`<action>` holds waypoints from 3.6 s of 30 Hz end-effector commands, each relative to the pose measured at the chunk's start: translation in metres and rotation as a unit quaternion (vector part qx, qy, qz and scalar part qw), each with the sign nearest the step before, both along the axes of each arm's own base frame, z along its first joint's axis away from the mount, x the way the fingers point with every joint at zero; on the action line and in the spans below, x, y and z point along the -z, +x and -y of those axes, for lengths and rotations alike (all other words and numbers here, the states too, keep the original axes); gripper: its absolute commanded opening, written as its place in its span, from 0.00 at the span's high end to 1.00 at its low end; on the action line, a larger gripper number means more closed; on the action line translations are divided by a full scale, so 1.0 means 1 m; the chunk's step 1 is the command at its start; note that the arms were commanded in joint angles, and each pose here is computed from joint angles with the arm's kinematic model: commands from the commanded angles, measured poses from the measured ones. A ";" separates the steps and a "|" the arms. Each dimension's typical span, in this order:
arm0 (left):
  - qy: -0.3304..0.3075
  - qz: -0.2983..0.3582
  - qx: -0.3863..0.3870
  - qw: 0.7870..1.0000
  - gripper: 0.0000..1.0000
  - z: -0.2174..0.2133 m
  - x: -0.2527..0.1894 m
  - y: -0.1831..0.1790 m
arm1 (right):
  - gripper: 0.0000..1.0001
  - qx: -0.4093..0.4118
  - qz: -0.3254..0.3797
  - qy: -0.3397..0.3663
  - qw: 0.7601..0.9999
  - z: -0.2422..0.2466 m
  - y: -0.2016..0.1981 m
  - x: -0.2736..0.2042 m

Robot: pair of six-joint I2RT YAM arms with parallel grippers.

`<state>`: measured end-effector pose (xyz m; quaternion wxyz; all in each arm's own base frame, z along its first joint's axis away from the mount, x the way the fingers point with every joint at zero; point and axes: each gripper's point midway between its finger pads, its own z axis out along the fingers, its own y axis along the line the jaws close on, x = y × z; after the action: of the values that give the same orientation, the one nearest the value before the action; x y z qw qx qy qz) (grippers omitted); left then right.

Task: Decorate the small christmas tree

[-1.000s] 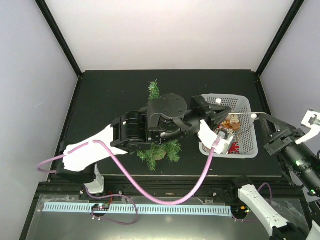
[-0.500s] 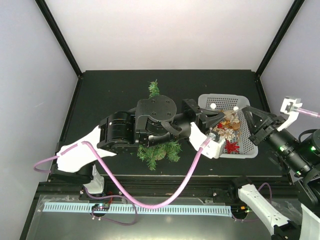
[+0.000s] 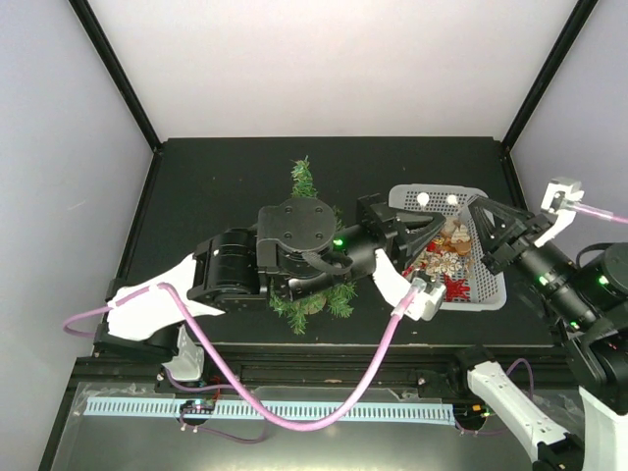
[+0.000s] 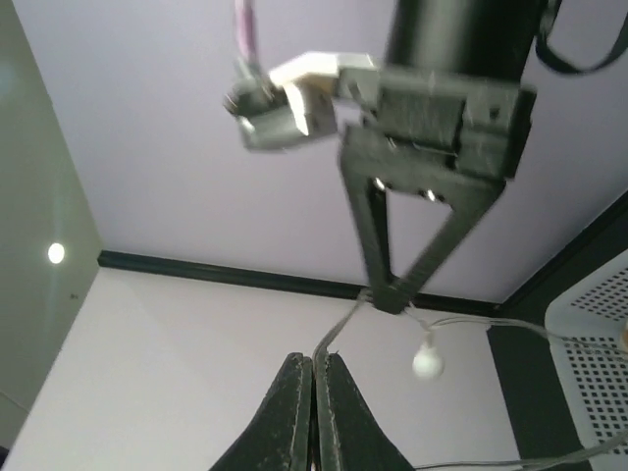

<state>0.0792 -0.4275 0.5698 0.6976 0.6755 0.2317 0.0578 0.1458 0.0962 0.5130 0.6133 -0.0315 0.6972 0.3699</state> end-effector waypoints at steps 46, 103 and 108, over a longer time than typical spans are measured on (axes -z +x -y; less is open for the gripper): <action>-0.218 0.219 -0.055 0.949 0.98 -0.111 -0.165 -0.002 | 0.24 -0.064 -0.243 -0.091 0.964 -0.010 -0.030 0.211; -0.232 0.200 -0.047 0.951 0.98 -0.088 -0.163 0.019 | 0.29 -0.200 -0.177 -0.173 0.948 -0.085 0.024 0.239; -0.234 0.194 -0.047 0.952 0.99 -0.091 -0.164 0.019 | 0.50 -0.150 -0.187 -0.187 0.953 -0.078 0.044 0.255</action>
<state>0.1011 -0.3567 0.7180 0.8509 0.4795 0.1257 0.1740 0.1721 0.1760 0.2521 0.3535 -0.1970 0.8499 0.3374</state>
